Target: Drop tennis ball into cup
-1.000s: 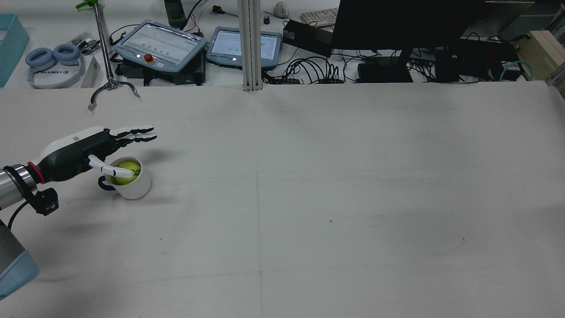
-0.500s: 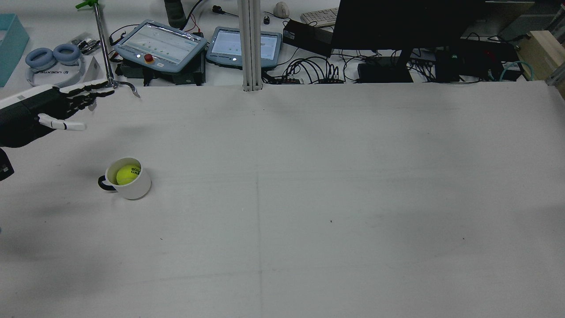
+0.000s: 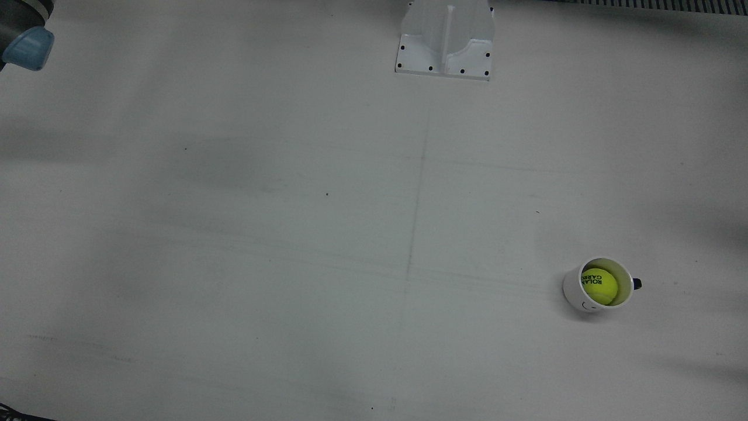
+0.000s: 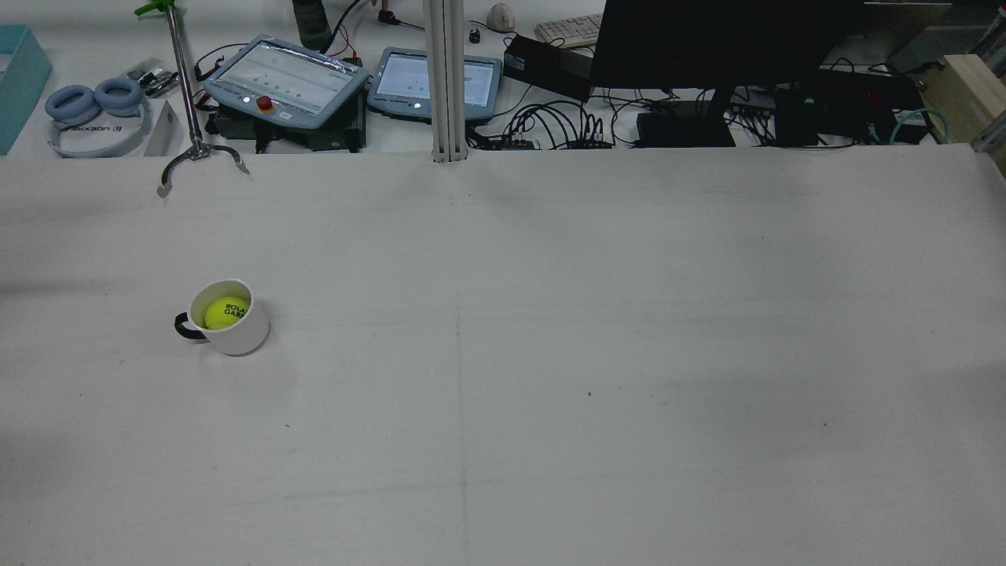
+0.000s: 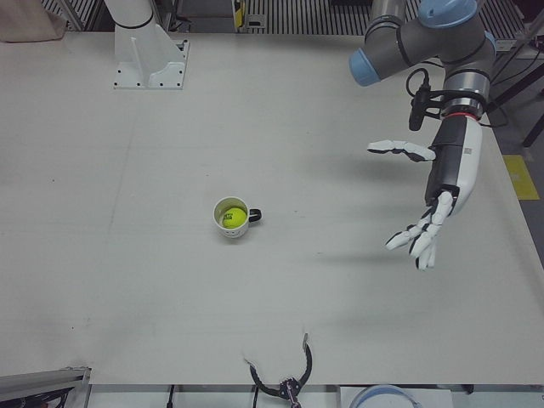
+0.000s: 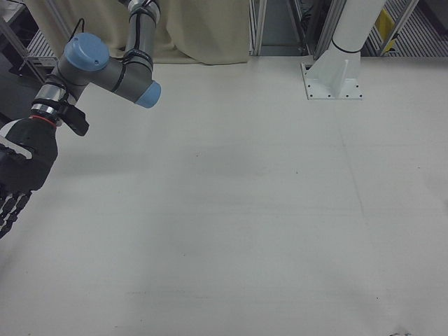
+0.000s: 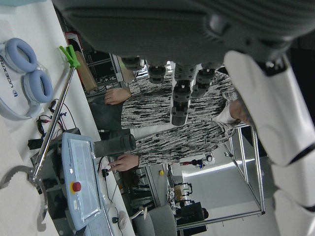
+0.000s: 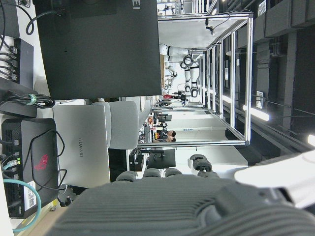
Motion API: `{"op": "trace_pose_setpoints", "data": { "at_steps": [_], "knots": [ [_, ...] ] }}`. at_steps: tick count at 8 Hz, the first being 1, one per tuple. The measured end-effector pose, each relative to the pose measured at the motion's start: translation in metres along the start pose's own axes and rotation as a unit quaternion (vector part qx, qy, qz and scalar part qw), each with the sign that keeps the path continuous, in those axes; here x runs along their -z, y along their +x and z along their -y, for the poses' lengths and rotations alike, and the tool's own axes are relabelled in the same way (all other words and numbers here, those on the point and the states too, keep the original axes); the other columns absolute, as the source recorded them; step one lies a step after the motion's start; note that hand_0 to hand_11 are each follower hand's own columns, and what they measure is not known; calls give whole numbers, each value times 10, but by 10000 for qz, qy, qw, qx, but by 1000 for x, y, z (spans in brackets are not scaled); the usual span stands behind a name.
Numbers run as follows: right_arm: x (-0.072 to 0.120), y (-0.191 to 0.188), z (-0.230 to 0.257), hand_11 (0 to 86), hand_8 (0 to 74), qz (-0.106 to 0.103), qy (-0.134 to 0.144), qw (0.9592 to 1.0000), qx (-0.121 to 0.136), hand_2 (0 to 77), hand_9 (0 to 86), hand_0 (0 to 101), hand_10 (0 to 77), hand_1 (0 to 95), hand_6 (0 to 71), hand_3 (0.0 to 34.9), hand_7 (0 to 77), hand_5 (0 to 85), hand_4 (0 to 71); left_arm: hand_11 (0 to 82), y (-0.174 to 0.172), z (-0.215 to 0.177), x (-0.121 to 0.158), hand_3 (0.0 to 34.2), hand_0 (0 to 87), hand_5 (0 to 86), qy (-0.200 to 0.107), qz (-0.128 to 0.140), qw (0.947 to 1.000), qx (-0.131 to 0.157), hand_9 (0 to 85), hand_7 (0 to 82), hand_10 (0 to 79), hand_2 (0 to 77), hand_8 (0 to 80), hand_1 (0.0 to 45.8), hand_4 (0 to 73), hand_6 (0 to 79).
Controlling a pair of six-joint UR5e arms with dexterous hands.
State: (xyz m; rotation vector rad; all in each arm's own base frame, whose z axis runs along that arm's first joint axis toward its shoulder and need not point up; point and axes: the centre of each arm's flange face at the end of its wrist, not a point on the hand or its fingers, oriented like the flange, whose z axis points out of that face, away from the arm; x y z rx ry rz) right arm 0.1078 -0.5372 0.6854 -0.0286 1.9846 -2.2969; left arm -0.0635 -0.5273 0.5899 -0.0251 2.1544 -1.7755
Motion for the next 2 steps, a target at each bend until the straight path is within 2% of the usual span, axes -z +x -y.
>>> {"op": "trace_pose_setpoints", "data": {
  "at_steps": [1, 2],
  "knots": [
    [0, 0, 1, 5, 0, -3, 6, 10000, 1, 5, 0, 0, 0, 5, 0, 0, 0, 0, 0, 27, 8, 20, 24, 0, 459, 93, 73, -180, 9998, 94, 44, 87, 11, 158, 93, 93, 136, 365],
    [0, 0, 0, 5, 0, -3, 5, 10000, 1, 5, 0, 0, 0, 5, 0, 0, 0, 0, 0, 11, 12, 31, 38, 0, 460, 65, 100, -315, 9993, 172, 44, 49, 0, 87, 49, 109, 87, 164]
  ]
}}
